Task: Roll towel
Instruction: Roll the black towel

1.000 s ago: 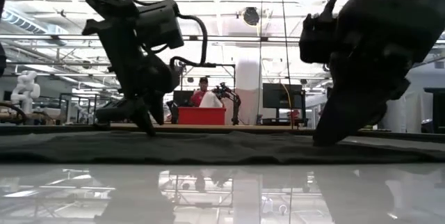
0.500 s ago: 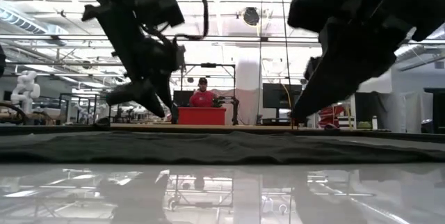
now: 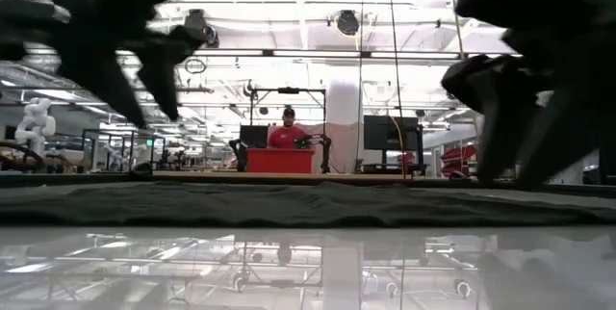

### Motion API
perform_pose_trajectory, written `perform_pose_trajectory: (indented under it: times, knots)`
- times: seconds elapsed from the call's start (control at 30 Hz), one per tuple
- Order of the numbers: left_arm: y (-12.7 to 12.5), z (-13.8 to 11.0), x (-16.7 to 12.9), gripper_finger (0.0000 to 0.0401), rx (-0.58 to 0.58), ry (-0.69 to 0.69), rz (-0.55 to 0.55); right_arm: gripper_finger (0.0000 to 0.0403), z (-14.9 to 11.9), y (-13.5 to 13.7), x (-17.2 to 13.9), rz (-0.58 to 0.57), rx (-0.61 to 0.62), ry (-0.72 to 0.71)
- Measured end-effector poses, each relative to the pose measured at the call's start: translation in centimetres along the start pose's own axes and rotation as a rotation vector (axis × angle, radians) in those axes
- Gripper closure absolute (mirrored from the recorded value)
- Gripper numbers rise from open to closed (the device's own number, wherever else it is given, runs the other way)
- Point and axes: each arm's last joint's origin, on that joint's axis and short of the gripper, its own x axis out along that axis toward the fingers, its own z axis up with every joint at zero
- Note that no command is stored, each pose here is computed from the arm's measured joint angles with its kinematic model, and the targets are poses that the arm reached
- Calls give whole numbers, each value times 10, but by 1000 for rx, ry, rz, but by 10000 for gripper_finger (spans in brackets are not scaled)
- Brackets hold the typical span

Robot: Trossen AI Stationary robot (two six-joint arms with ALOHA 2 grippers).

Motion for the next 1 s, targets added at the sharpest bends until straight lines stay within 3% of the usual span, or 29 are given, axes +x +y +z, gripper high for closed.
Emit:
perform_pose_trajectory:
  times: [0.17,0.5,0.7,1.0]
  knots:
    - [-40,3,-6,225,-5,-17,-70,266,-8,7,-2,-3,-36,44]
    - [-96,5,-20,225,-149,-99,-130,266,-21,23,-12,3,-23,104]
    - [-130,5,-3,225,-88,-114,-149,266,-27,30,-37,-8,-6,104]
    - [-143,18,3,225,-161,-149,-146,266,-43,35,-63,-97,1,146]
